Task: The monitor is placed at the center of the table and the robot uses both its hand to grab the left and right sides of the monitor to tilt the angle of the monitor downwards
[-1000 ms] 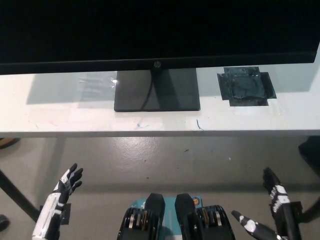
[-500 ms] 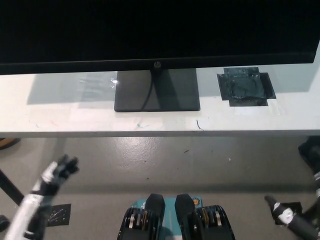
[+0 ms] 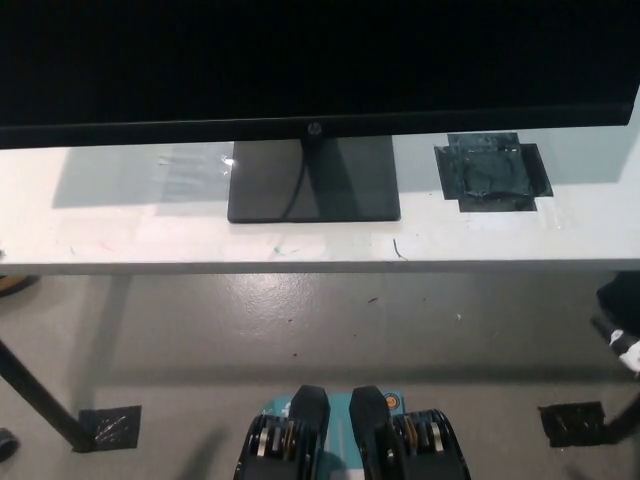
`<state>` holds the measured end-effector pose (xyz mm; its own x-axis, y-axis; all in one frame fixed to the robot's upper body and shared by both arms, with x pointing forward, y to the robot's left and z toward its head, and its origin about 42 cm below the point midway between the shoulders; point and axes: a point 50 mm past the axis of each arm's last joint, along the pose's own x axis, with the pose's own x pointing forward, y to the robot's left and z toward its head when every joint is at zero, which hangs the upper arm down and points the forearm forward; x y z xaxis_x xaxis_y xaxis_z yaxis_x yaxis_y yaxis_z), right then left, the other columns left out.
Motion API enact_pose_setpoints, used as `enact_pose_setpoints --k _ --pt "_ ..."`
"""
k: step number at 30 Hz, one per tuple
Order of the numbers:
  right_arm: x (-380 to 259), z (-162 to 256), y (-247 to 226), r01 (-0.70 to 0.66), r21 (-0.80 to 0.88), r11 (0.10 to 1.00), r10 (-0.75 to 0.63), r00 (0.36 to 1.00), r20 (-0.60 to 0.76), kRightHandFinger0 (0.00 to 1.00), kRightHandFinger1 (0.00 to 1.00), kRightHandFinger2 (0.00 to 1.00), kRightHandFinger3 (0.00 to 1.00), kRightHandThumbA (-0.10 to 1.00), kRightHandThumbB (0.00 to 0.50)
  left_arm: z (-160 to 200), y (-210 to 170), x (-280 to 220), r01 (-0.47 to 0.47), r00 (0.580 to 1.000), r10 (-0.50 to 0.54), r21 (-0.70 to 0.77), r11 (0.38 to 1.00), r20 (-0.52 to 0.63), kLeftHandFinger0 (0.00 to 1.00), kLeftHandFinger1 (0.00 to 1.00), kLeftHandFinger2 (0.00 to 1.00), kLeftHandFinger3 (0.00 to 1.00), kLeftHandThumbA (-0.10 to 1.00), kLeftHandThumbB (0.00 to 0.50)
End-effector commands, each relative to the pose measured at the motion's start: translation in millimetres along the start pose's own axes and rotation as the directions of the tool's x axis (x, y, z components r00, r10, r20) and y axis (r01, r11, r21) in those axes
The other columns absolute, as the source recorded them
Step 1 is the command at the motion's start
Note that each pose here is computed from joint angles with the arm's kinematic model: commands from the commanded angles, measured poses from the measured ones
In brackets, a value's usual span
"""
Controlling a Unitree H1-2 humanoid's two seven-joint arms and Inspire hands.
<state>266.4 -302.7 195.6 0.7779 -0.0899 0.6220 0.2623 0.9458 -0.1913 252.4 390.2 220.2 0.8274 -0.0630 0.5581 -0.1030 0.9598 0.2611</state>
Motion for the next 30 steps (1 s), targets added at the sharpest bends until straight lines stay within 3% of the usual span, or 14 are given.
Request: enact_pose_setpoints --k 1,5,6,7,10,11,12,15,17,19,20,23,25,30 --pt "28 -7 -16 0.032 0.009 0.999 -0.032 0.999 0.001 1.0 1.0 1.0 1.0 1.0 0.0 2 39 17 -0.089 0.996 0.089 0.034 0.995 0.011 1.0 1.0 1.0 1.0 1.0 0.392" --pt "46 -23 -29 0.04 0.005 0.999 -0.039 0.999 -0.016 1.0 1.0 1.0 1.0 1.0 0.036 -6 59 29 -0.139 0.99 0.138 0.043 0.989 0.017 1.0 1.0 1.0 1.0 1.0 0.375" --pt "58 -35 -37 0.044 0.0 0.999 -0.044 0.998 -0.034 1.0 1.0 1.0 1.0 1.0 0.098 -10 67 37 -0.156 0.988 0.156 0.04 0.987 0.01 1.0 1.0 1.0 1.0 1.0 0.366" --pt "65 -42 -41 0.049 0.001 0.999 -0.049 0.998 -0.037 1.0 1.0 1.0 1.0 1.0 0.115 -11 72 42 -0.164 0.986 0.164 0.041 0.986 0.005 1.0 1.0 1.0 1.0 1.0 0.364" --pt "66 -43 -42 0.048 0.003 0.999 -0.048 0.998 -0.035 1.0 1.0 1.0 1.0 1.0 0.114 -12 73 43 -0.165 0.986 0.165 0.04 0.986 0.006 1.0 1.0 1.0 1.0 1.0 0.363" --pt "81 -58 -51 0.064 -0.006 0.998 -0.064 0.996 -0.067 1.0 1.0 1.0 1.0 1.0 0.197 -15 82 56 -0.159 0.987 0.159 0.06 0.986 -0.002 1.0 1.0 1.0 1.0 1.0 0.397" --pt "89 -64 -54 0.073 -0.009 0.997 -0.073 0.994 -0.078 1.0 1.0 1.0 1.0 1.0 0.224 -15 86 62 -0.157 0.987 0.158 0.068 0.985 -0.003 1.0 1.0 1.0 1.0 1.0 0.398" --pt "89 -65 -54 0.072 -0.007 0.997 -0.073 0.994 -0.076 1.0 1.0 1.0 1.0 1.0 0.226 -16 86 63 -0.157 0.988 0.157 0.068 0.985 -0.002 1.0 1.0 1.0 1.0 1.0 0.4" --pt "113 -80 -62 0.07 0.001 0.998 -0.069 0.993 -0.097 1.0 1.0 1.0 1.0 1.0 0.287 -20 92 85 -0.134 0.991 0.136 0.086 0.987 -0.02 1.0 1.0 1.0 1.0 1.0 0.365" --pt "123 -84 -63 0.061 0.033 0.998 -0.057 0.993 -0.104 1.0 1.0 1.0 1.0 1.0 0.284 -18 92 96 -0.122 0.992 0.125 0.097 0.988 -0.023 1.0 1.0 1.0 1.0 1.0 0.38" --pt "129 -86 -64 0.058 0.029 0.998 -0.054 0.993 -0.107 1.0 1.0 1.0 1.0 1.0 0.286 -17 92 101 -0.113 0.993 0.116 0.107 0.988 -0.021 1.0 1.0 1.0 1.0 1.0 0.328" --pt "137 -90 -66 0.053 0.024 0.998 -0.05 0.992 -0.112 1.0 1.0 1.0 1.0 1.0 0.291 -17 92 109 -0.1 0.995 0.103 0.123 0.987 -0.018 1.0 1.0 1.0 1.0 1.0 0.306" --pt "156 -98 -67 0.047 0.019 0.999 -0.044 0.989 -0.138 1.0 1.0 1.0 1.0 1.0 0.261 -17 98 132 -0.064 0.996 0.076 0.219 0.974 -0.047 1.0 1.0 1.0 1.0 1.0 0.259" --pt "188 -104 -61 -0.011 0.086 0.996 0.024 0.987 -0.158 1.0 1.0 1.0 1.0 1.0 0.28 -24 103 162 -0.019 0.993 0.043 0.207 0.978 -0.112 1.0 1.0 1.0 1.0 1.0 0.319"
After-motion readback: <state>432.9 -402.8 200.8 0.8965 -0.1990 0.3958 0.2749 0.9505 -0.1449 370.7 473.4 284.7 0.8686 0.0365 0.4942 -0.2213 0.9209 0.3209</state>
